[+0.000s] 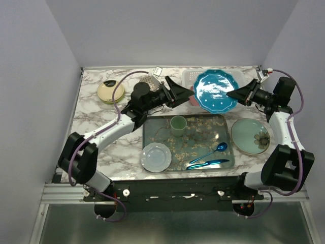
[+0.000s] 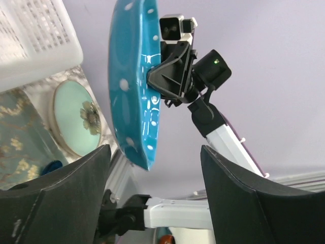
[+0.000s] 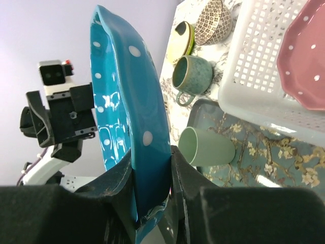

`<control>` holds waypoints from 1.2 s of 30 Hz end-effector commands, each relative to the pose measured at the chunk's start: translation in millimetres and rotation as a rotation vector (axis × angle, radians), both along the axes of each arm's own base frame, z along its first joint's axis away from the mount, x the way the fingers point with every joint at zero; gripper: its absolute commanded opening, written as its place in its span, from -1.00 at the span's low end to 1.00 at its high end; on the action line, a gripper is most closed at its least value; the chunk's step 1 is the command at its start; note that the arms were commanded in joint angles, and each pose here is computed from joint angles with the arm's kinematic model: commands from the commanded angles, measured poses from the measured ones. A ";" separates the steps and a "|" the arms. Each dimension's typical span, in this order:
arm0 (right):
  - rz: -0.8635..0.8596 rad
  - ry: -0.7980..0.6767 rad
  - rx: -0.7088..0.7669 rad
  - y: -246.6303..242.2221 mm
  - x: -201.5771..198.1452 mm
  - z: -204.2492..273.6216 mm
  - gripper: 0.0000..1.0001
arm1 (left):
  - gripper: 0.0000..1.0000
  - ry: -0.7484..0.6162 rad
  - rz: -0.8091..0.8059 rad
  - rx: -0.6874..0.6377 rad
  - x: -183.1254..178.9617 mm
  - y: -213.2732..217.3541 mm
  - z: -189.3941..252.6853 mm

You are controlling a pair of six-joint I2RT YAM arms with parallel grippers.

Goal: Place the mixed dishes into the plastic bin
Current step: Place the plate in the plastic bin.

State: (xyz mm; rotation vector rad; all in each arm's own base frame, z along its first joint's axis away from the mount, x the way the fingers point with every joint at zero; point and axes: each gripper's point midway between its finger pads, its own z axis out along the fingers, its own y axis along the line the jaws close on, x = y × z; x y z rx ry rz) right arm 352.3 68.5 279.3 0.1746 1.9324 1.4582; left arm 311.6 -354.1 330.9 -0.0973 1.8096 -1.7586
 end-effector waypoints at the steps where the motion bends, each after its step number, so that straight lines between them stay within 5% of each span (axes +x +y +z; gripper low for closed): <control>1: 0.039 -0.100 0.010 -3.4 13.4 31.2 -0.99 | 0.89 -0.110 0.113 0.200 8.1 44.8 -10.5; 9: -0.038 -0.106 -0.059 -19.4 56.8 14.9 -0.99 | 0.97 -0.414 0.387 0.649 18.6 136.8 -11.2; 14: -0.083 -0.095 -0.148 -25.5 87.0 -7.5 -0.99 | 0.97 -0.559 0.498 0.795 4.2 176.0 -18.6; 36: -0.131 0.052 -0.347 -20.9 169.3 -99.8 -0.94 | 0.97 -0.622 0.490 0.817 -5.9 181.7 -24.9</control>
